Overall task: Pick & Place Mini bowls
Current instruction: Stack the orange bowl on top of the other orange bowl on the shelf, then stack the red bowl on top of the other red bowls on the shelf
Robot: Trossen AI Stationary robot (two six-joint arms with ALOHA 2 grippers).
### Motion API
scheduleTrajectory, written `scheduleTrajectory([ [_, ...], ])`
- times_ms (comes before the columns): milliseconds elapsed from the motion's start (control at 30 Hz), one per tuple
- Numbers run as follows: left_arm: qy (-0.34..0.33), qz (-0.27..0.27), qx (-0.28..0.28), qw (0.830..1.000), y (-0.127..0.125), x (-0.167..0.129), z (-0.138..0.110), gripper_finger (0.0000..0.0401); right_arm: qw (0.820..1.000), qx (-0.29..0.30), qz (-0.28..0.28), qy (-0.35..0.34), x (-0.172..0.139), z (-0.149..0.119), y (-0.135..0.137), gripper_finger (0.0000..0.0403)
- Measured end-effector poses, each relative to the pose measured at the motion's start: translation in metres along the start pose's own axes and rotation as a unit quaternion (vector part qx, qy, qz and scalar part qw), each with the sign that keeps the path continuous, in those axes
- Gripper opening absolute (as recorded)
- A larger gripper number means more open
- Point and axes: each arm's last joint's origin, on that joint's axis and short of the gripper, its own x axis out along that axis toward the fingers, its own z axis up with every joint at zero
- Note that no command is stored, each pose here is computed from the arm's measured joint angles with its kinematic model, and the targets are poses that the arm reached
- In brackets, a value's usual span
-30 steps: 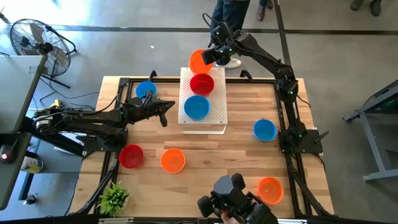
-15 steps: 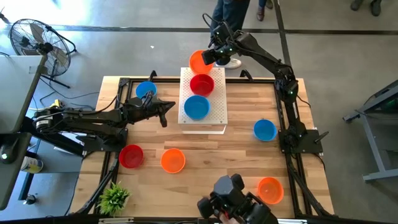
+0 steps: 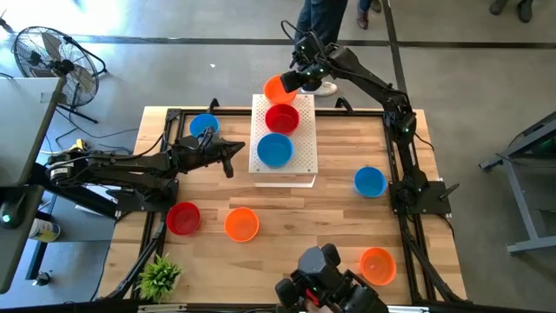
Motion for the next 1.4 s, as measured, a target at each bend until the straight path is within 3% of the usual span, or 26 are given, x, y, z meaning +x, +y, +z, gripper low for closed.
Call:
scheduleTrajectory([
  [200,0.000,0.000,0.000,1.000,0.000,0.000,0.000,0.0000,1.000,-0.005,0.000,0.005,0.000,-0.001,0.000,0.0085],
  [500,0.000,0.000,0.000,1.000,0.000,0.000,0.000,0.0000,0.999,-0.032,0.016,0.011,0.000,-0.001,0.001,0.0008],
  [833,0.006,0.000,0.001,1.000,0.000,0.000,-0.001,0.0000,0.984,-0.177,0.033,-0.017,-0.033,-0.002,0.022,0.0001],
  [1067,0.015,0.001,0.003,1.000,0.000,0.000,-0.003,0.0000,0.968,-0.241,0.042,-0.062,-0.029,-0.007,0.048,0.0000],
  [1267,0.015,0.002,0.003,1.000,0.000,0.000,-0.003,0.0000,0.959,-0.251,0.065,-0.113,-0.020,-0.032,0.047,0.0000],
  [1400,0.015,0.001,0.003,1.000,0.000,0.000,-0.003,0.0000,0.951,-0.245,0.081,-0.172,-0.034,-0.061,0.038,0.0000],
])
